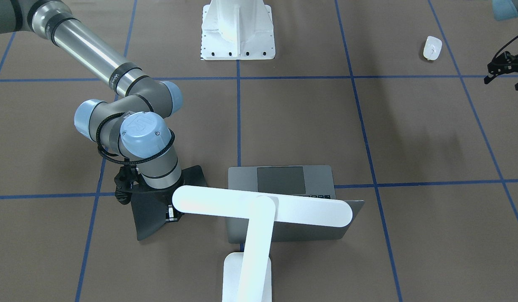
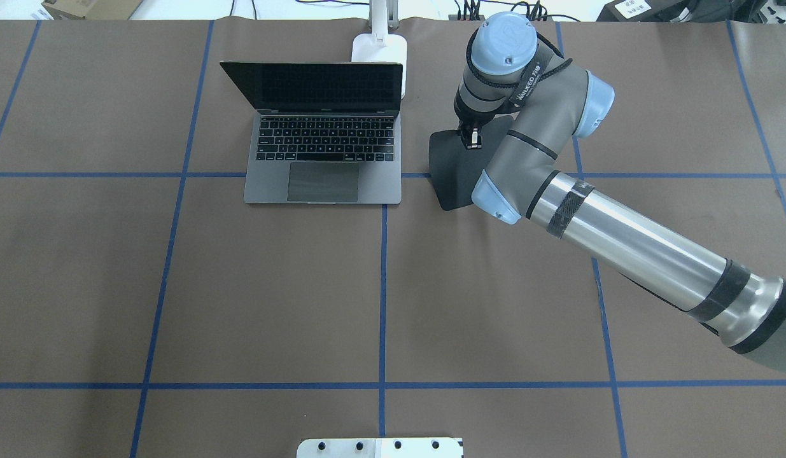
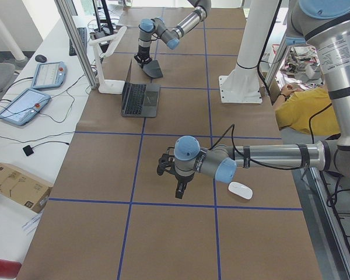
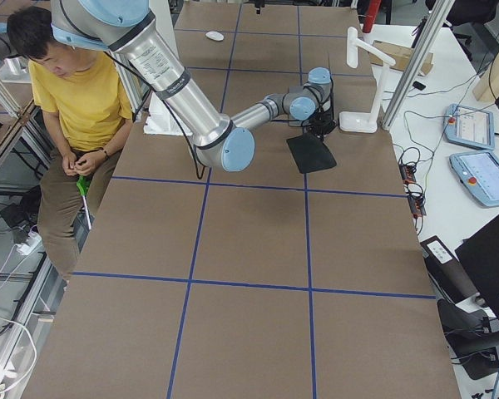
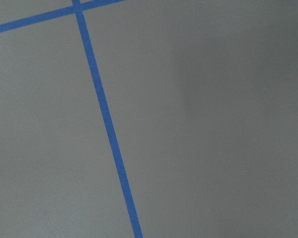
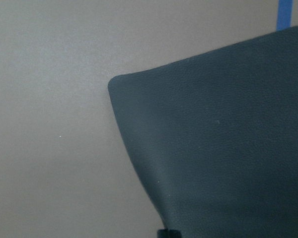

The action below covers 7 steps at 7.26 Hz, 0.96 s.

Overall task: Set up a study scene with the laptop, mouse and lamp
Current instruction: 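Lower the mouse pad with the right gripper beside the laptop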

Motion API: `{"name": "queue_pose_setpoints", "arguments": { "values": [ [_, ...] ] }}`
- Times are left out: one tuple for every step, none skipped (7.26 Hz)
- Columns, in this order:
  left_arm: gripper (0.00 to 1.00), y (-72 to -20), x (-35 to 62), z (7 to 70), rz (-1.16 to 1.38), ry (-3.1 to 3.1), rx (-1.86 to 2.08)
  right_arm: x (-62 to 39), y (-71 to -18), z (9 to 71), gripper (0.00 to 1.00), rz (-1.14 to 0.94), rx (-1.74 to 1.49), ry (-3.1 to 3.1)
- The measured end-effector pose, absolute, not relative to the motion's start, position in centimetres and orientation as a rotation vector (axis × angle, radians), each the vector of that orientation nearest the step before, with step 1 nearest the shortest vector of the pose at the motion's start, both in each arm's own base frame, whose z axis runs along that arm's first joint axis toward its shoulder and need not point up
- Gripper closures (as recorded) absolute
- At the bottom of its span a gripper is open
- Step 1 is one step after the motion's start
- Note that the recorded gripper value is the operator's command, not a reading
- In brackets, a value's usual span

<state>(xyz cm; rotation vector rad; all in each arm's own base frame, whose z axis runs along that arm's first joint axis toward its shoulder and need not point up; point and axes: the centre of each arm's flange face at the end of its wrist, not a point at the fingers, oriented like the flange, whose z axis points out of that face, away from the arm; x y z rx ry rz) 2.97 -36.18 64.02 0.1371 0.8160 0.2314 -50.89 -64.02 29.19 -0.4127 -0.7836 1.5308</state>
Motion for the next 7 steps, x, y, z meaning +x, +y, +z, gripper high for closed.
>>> {"name": "queue_pose_setpoints", "arguments": {
  "values": [
    [0.0, -36.17, 2.97, 64.07, 0.231, 0.816, 0.136, -50.93, -64.22, 29.44, 1.0, 1.552, -0.407, -0.778],
    [0.0, -36.17, 2.97, 64.11, 0.231, 0.816, 0.136, -50.91, -64.38, 29.68, 0.57, 1.564, -0.401, -0.775],
    [0.0, -36.17, 2.97, 64.11, 0.231, 0.816, 0.136, -50.87, -64.48, 29.96, 0.01, 1.58, -0.395, -0.772],
    [0.0, -36.17, 2.97, 64.09, 0.231, 0.816, 0.136, -50.8, -64.57, 30.17, 0.0, 1.6, -0.388, -0.771],
    [0.0, -36.17, 2.96, 64.07, 0.23, 0.816, 0.136, -50.67, -64.61, 30.1, 0.0, 1.607, -0.379, -0.779],
    [0.0, -36.19, 2.94, 64.01, 0.23, 0.816, 0.137, -50.43, -64.56, 29.88, 0.0, 1.589, -0.366, -0.793],
    [0.0, -36.21, 2.86, 63.9, 0.229, 0.816, 0.141, -49.94, -64.24, 29.76, 0.0, 1.521, -0.333, -0.811]
  ]
}}
